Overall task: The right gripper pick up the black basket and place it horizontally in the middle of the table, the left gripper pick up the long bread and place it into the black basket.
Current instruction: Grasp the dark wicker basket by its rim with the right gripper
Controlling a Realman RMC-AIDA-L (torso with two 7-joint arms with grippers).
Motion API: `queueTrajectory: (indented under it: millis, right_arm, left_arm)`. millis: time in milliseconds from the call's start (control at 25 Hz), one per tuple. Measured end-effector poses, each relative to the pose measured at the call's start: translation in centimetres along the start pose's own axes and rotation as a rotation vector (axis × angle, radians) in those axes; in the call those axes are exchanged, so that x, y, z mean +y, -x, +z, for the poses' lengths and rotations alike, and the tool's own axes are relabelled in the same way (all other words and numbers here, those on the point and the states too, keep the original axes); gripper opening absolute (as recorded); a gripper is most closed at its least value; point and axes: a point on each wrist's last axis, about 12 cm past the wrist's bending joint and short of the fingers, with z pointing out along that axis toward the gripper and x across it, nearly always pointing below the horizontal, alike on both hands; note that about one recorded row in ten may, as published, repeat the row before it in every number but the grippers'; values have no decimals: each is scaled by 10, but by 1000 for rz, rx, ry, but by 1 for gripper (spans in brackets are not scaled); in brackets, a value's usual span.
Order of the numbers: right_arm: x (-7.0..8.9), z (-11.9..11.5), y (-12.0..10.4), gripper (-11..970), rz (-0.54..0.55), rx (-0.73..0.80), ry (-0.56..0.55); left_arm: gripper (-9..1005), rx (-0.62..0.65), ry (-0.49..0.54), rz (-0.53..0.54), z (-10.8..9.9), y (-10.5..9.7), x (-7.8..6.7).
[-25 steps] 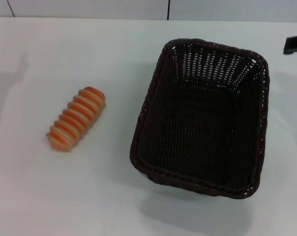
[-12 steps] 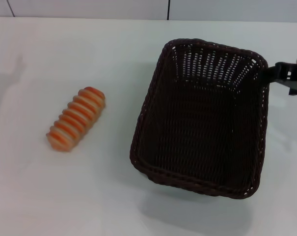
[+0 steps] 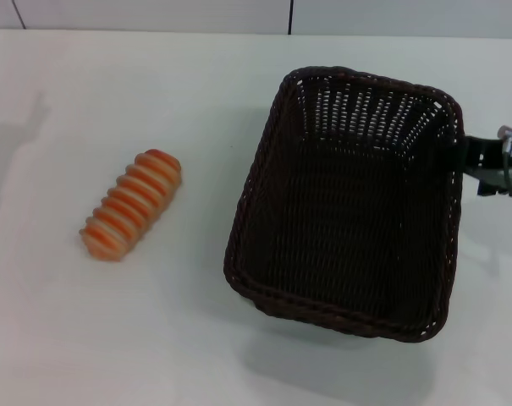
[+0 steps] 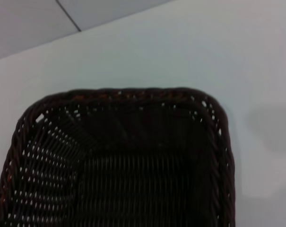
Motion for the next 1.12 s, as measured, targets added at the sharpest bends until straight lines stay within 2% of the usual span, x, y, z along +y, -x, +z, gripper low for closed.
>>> queueTrajectory:
  millis: [1120]
  right_arm:
    - [-2, 40, -22, 742, 2, 103, 27]
  left_arm:
    - [867, -1, 15, 9, -4, -2, 1]
